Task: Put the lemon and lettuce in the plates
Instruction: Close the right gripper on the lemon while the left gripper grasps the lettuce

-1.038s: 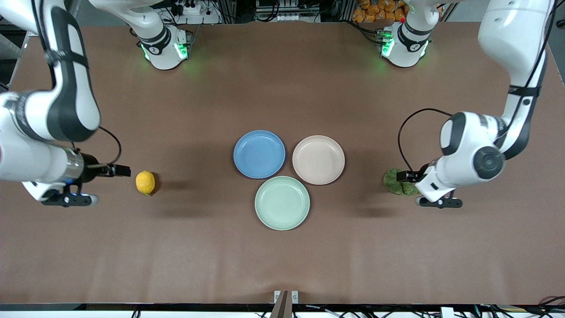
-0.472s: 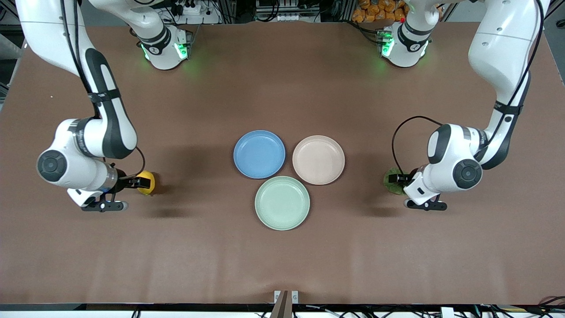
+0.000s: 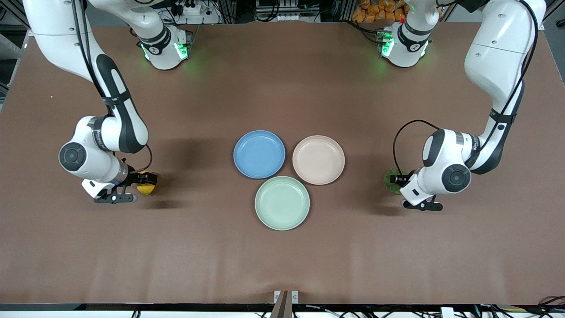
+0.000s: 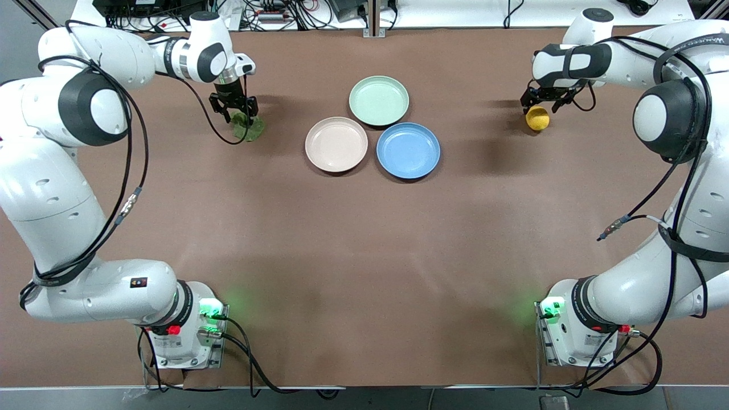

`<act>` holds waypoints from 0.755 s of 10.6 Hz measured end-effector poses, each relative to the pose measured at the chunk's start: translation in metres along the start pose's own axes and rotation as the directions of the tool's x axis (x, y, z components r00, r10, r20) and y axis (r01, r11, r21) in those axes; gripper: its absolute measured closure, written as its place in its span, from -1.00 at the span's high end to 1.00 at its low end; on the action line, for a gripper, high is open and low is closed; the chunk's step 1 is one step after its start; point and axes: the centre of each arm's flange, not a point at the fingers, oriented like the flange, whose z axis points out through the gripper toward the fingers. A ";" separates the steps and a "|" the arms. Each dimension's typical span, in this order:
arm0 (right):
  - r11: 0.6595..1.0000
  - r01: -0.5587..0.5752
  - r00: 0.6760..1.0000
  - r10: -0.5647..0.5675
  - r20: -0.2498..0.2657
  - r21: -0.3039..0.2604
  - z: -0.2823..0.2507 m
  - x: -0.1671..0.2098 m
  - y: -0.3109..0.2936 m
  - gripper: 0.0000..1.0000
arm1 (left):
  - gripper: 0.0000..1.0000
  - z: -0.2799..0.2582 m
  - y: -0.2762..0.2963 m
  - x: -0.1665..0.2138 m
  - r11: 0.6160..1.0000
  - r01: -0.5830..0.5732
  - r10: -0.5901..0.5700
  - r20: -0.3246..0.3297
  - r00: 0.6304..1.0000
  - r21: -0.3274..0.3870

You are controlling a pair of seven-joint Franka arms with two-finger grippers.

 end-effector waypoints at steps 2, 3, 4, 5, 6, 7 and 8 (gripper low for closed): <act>1.000 0.006 1.000 -0.006 -0.011 -0.003 0.009 -0.001 -0.002 1.00 | 0.34 0.002 0.000 0.000 1.000 0.000 0.000 0.001 1.000 0.010; 1.000 0.008 1.000 -0.008 -0.022 -0.008 0.018 -0.002 -0.003 1.00 | 0.04 0.002 0.000 0.000 1.000 0.000 0.000 0.000 1.000 0.010; 1.000 0.008 0.999 -0.008 -0.031 -0.013 0.029 -0.004 -0.002 1.00 | -0.18 0.002 0.000 0.000 1.000 0.000 0.000 0.000 1.000 0.010; 1.000 0.010 0.999 -0.010 -0.036 -0.016 0.038 -0.007 -0.003 1.00 | -0.22 0.002 0.001 0.001 1.000 0.000 0.000 0.000 1.000 0.010; 1.000 0.013 0.999 -0.013 -0.033 -0.017 0.043 -0.009 -0.004 0.99 | -0.51 0.001 0.002 0.001 1.000 -0.002 0.002 -0.002 1.000 0.010; 1.000 0.014 0.999 -0.015 -0.031 -0.016 0.045 -0.010 -0.005 0.89 | -0.82 0.000 0.004 0.001 1.000 -0.001 0.001 -0.004 1.000 0.009; 1.000 0.016 0.999 -0.016 -0.030 -0.016 0.045 -0.010 -0.006 0.81 | -0.96 -0.002 0.006 0.002 1.000 0.006 -0.006 -0.009 1.000 0.008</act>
